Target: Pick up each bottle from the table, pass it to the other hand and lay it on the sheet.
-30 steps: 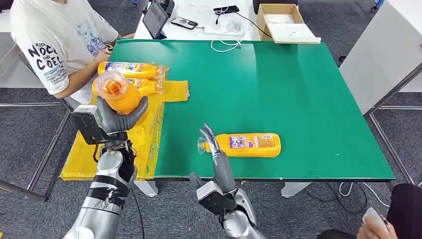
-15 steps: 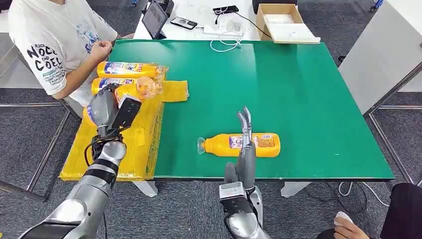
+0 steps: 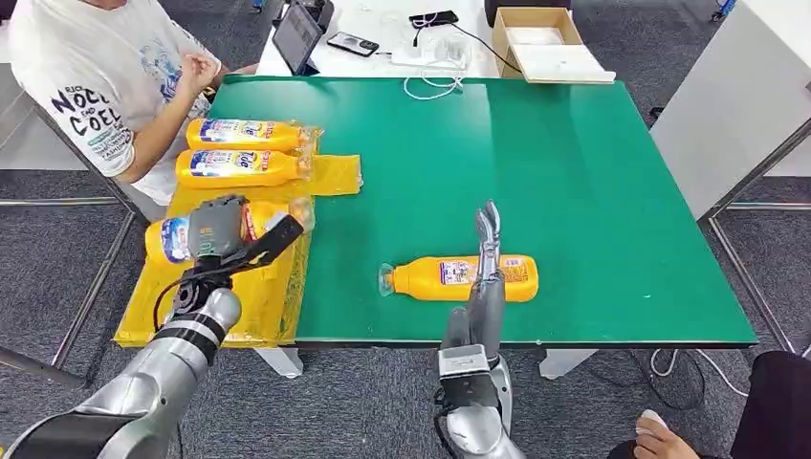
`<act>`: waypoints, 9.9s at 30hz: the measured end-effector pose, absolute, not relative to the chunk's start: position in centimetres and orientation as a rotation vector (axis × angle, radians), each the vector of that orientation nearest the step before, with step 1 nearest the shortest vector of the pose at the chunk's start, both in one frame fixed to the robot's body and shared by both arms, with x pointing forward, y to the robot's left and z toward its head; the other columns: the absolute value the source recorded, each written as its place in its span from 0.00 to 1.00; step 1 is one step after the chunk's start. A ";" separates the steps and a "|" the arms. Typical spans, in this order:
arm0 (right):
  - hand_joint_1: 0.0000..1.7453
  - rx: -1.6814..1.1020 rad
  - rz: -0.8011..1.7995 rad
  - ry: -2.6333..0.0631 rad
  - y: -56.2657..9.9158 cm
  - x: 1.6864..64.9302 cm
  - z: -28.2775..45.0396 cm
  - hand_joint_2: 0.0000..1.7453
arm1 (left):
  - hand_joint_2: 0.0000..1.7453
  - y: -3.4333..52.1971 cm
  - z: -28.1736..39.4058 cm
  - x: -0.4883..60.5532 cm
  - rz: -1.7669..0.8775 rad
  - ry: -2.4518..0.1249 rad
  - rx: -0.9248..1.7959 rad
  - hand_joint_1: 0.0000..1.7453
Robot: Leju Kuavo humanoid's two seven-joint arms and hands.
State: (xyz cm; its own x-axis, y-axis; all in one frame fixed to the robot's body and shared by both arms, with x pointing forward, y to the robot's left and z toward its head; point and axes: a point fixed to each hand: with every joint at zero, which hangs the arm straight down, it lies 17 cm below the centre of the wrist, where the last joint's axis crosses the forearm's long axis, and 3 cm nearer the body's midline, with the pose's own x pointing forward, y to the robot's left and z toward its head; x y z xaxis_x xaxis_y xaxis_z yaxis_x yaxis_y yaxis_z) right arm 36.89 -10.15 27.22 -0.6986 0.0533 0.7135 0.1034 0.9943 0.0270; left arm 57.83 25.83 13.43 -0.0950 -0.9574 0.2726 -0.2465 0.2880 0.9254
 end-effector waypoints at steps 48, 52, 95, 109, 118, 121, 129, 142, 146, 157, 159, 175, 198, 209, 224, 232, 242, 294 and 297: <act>0.00 -0.070 0.054 -2.196 -8.2 39.1 21.9 1.00 | 1.00 27.8 11.3 56.1 -0.280 -1.738 0.570 0.00; 0.00 -0.102 0.163 -2.168 -6.8 39.2 21.1 1.00 | 1.00 31.0 15.9 54.0 -0.108 -1.861 0.867 0.00; 0.00 -0.217 0.989 -1.405 -17.8 52.5 4.4 1.00 | 1.00 17.5 15.1 49.0 -0.179 -2.014 0.441 0.00; 0.00 -0.214 1.015 -1.377 -18.1 52.7 3.9 1.00 | 1.00 17.2 14.5 49.2 -0.193 -1.997 0.431 0.00; 0.00 -0.231 1.077 -1.256 -21.4 52.7 2.9 1.00 | 1.00 17.2 13.9 49.3 -0.180 -1.977 0.418 0.00; 0.00 -0.293 1.143 -1.152 -23.8 52.2 1.4 1.00 | 1.00 17.0 13.5 49.3 -0.179 -1.964 0.410 0.00; 0.00 -0.340 1.233 -1.065 -26.0 51.5 0.1 1.00 | 1.00 16.7 13.3 49.3 -0.178 -1.952 0.396 0.00; 1.00 -0.425 1.278 -1.052 -25.9 51.4 -0.6 1.00 | 1.00 16.3 13.2 49.3 -0.178 -1.948 0.393 0.00; 1.00 -0.455 1.254 -1.134 -24.2 51.4 -0.4 1.00 | 1.00 16.3 13.1 49.2 -0.180 -1.943 0.397 0.00; 1.00 -0.424 1.210 -1.199 -21.6 50.9 -0.5 1.00 | 1.00 16.2 13.0 49.1 -0.188 -1.941 0.399 0.00; 1.00 -0.423 1.192 -1.231 -21.3 50.8 -0.3 1.00 | 1.00 16.2 13.0 49.1 -0.189 -1.941 0.400 0.00; 1.00 -0.571 0.278 -1.959 -21.8 46.3 18.3 1.00 | 1.00 14.3 10.2 48.0 -0.052 -1.787 0.074 0.00; 1.00 -0.609 0.157 -2.155 -22.7 42.1 22.1 1.00 | 1.00 10.3 11.9 45.9 0.294 -1.588 -0.746 0.00; 1.00 -0.278 0.405 -2.057 -10.1 38.3 13.5 1.00 | 1.00 7.6 19.7 42.2 0.283 -1.668 -1.077 0.00; 1.00 -0.199 0.398 -1.971 -8.4 37.8 10.5 1.00 | 1.00 7.9 22.5 40.7 0.279 -1.736 -1.117 0.00; 1.00 -0.217 0.328 -1.979 -9.6 38.2 11.4 1.00 | 1.00 8.1 22.1 41.1 0.278 -1.744 -1.053 0.00; 1.00 -0.251 0.241 -2.008 -11.7 39.1 13.3 1.00 | 1.00 7.6 21.7 41.0 0.255 -1.738 -1.035 0.00; 1.00 -0.121 0.573 -1.882 -1.6 39.5 8.3 1.00 | 1.00 3.4 17.0 41.0 0.020 -1.658 -0.862 0.00; 1.00 -0.100 0.593 -1.871 -1.0 39.3 7.9 1.00 | 1.00 3.2 16.3 41.1 0.003 -1.649 -0.837 0.00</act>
